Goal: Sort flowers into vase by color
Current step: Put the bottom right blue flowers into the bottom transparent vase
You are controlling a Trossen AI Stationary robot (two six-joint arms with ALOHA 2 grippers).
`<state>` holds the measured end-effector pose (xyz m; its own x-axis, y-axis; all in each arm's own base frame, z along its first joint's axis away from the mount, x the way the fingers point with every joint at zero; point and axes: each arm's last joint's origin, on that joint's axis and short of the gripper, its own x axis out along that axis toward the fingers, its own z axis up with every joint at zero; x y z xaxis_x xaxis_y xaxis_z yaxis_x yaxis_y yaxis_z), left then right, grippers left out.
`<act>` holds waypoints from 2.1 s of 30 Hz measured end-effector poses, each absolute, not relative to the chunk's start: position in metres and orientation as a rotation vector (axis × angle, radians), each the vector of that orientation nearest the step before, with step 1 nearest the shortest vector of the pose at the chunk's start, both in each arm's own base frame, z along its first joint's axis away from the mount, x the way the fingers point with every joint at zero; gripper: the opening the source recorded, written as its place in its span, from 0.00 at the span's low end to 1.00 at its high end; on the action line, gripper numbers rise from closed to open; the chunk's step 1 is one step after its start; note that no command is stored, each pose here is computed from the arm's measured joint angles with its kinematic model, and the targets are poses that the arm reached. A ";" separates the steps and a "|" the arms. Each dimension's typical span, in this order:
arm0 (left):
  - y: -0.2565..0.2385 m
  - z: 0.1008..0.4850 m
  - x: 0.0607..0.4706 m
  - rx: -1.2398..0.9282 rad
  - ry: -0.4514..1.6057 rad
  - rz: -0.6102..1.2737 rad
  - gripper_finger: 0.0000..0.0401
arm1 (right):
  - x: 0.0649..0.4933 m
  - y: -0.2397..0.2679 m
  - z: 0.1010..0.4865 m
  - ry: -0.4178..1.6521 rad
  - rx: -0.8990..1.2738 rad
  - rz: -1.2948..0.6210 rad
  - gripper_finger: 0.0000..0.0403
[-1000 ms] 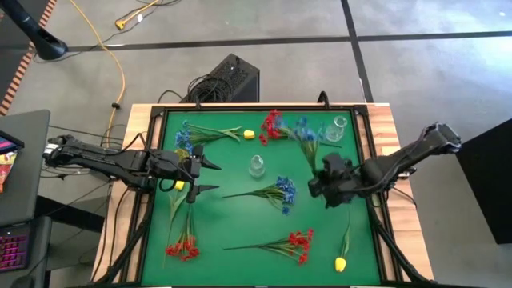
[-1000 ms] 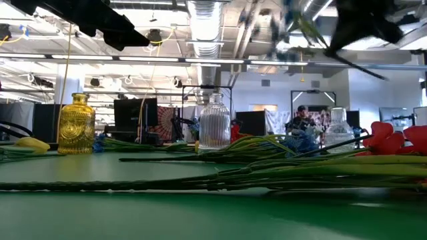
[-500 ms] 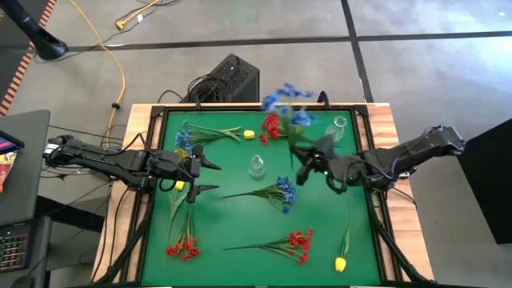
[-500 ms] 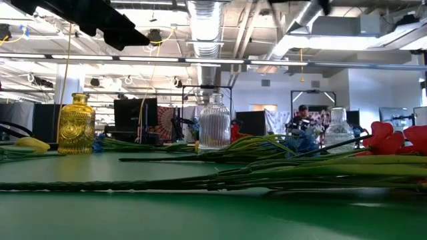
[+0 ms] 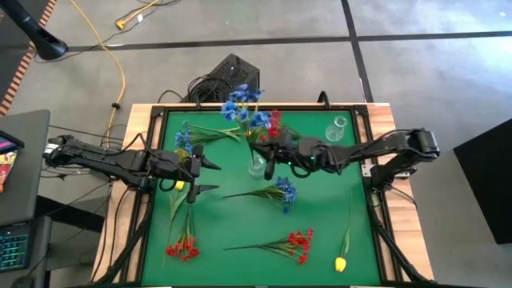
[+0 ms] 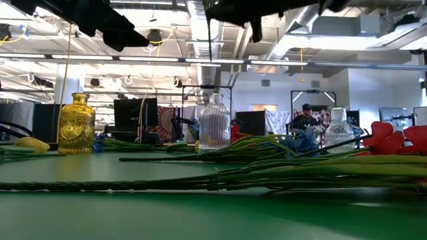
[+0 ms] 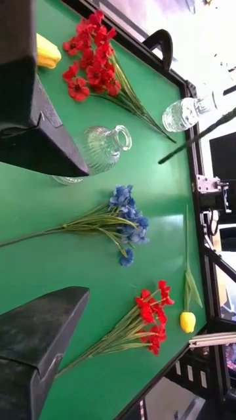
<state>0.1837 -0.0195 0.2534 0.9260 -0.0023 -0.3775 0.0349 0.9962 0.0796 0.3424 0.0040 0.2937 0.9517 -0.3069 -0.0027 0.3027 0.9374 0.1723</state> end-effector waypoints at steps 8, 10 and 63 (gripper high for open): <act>-0.020 0.253 0.183 0.086 0.392 -0.020 0.69 | 0.340 0.000 0.277 -0.053 0.134 -0.308 0.06; -0.020 0.253 0.183 0.086 0.391 -0.020 0.69 | 0.331 -0.005 0.268 -0.104 0.149 -0.320 0.06; -0.019 0.253 0.183 0.108 0.394 0.008 0.69 | 0.327 -0.017 0.206 -0.080 0.105 -0.335 0.12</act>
